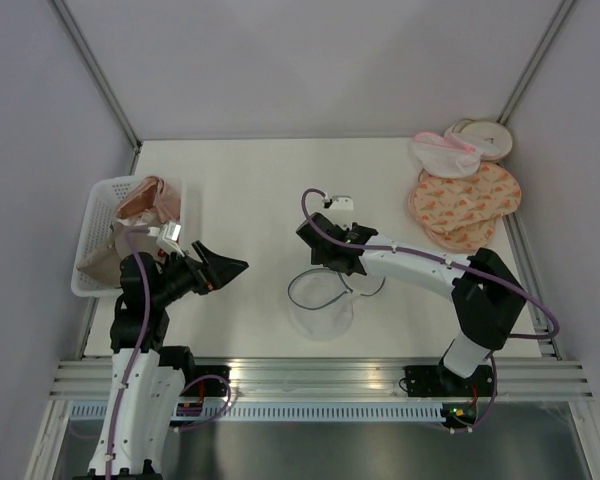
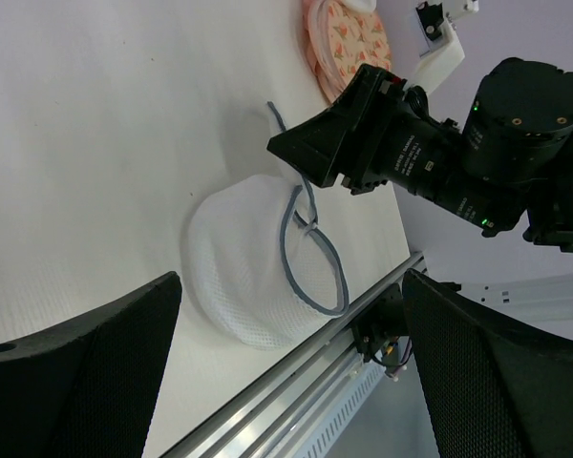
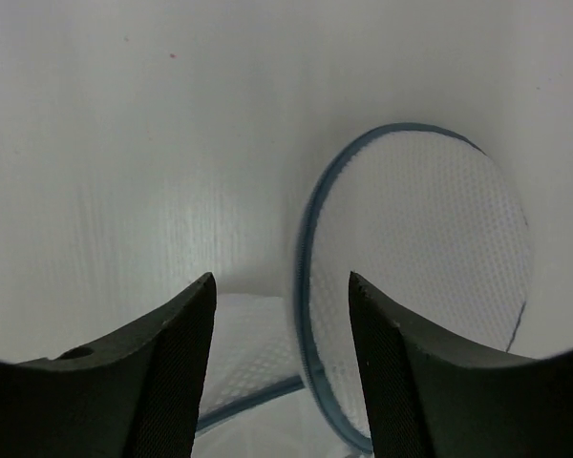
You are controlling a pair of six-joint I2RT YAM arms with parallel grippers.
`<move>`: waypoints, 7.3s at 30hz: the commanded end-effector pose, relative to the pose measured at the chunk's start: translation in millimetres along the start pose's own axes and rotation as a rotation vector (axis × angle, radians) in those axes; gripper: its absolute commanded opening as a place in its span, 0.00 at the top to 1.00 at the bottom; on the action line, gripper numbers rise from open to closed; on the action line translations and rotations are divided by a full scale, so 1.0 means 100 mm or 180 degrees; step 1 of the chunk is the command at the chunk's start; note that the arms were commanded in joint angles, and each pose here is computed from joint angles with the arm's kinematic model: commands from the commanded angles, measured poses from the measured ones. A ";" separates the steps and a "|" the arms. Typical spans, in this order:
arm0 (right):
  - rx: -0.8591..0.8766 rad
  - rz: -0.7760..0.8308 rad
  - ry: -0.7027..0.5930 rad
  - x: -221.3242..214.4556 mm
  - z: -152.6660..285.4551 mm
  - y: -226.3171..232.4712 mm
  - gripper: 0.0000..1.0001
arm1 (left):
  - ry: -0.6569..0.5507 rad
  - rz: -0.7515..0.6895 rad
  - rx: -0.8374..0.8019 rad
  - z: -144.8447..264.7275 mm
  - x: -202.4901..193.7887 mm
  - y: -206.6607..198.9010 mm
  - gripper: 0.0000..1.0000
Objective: Unzip the laundry bag and remove the bra
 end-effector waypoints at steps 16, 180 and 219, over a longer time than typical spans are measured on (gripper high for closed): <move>-0.0137 0.0250 -0.0403 0.30 0.25 -0.27 1.00 | -0.0094 -0.0171 0.0013 -0.04 0.05 0.06 0.01; -0.0157 0.0947 -0.0493 -1.07 0.75 -0.01 0.02 | 0.0100 -0.0181 -0.0119 -0.04 -0.29 0.19 0.00; -0.1177 -0.0933 -0.1559 1.73 0.80 -1.88 0.99 | 0.0118 -0.0134 -0.0379 -0.03 -0.20 -0.03 0.00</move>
Point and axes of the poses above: each gripper's point midway between its finger pads, its own z axis back along the fingers, its own y axis along the line the jaws close on, x = y × z, the point moved 1 cm from there along z, back along the fingers, and after that the axes turned 2 degrees about -z, right-handed, at the moved point
